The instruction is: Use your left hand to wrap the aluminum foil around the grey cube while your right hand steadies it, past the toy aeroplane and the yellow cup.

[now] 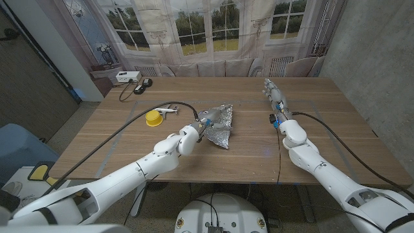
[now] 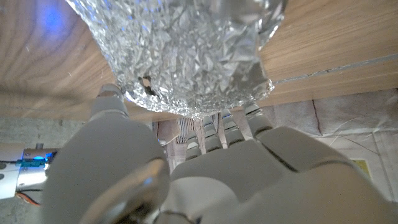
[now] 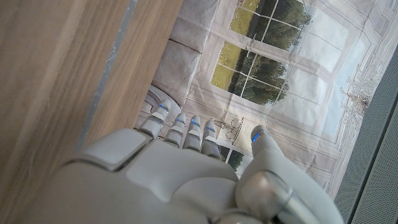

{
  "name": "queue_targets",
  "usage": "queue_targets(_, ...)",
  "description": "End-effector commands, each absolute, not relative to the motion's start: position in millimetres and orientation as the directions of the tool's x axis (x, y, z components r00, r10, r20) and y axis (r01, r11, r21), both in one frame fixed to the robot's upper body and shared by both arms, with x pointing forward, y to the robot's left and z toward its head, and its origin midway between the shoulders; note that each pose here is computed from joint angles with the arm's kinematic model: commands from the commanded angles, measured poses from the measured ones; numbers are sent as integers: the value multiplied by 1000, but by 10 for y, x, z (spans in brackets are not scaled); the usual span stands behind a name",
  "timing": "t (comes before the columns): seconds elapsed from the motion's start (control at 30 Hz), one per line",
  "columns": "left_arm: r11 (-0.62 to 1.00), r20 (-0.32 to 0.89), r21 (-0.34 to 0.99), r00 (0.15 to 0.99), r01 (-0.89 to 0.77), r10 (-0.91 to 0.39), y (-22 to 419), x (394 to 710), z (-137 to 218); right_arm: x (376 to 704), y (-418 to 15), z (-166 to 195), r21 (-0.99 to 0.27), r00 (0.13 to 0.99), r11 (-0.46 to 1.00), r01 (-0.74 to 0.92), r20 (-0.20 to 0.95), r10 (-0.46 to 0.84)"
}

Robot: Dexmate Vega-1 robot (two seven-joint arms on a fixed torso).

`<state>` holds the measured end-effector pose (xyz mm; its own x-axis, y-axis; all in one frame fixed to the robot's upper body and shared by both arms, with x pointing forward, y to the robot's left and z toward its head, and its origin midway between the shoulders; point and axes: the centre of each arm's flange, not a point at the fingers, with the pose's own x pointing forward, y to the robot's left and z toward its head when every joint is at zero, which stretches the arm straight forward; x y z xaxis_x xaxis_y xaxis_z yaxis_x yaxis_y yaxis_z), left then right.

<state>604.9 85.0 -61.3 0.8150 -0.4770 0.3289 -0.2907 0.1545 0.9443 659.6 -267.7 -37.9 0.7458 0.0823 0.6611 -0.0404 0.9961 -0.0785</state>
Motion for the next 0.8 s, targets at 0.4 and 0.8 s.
queue_targets(0.4,-170,169,955,916,-243,-364,706,6134,-692,6638,-2691,-367,-81,751,997,-15,658,64)
queue_targets(0.8,-75,257,948,882,-310,-395,757,6175,-706,6645,-2699,-369,-78,752,997,2,657,50)
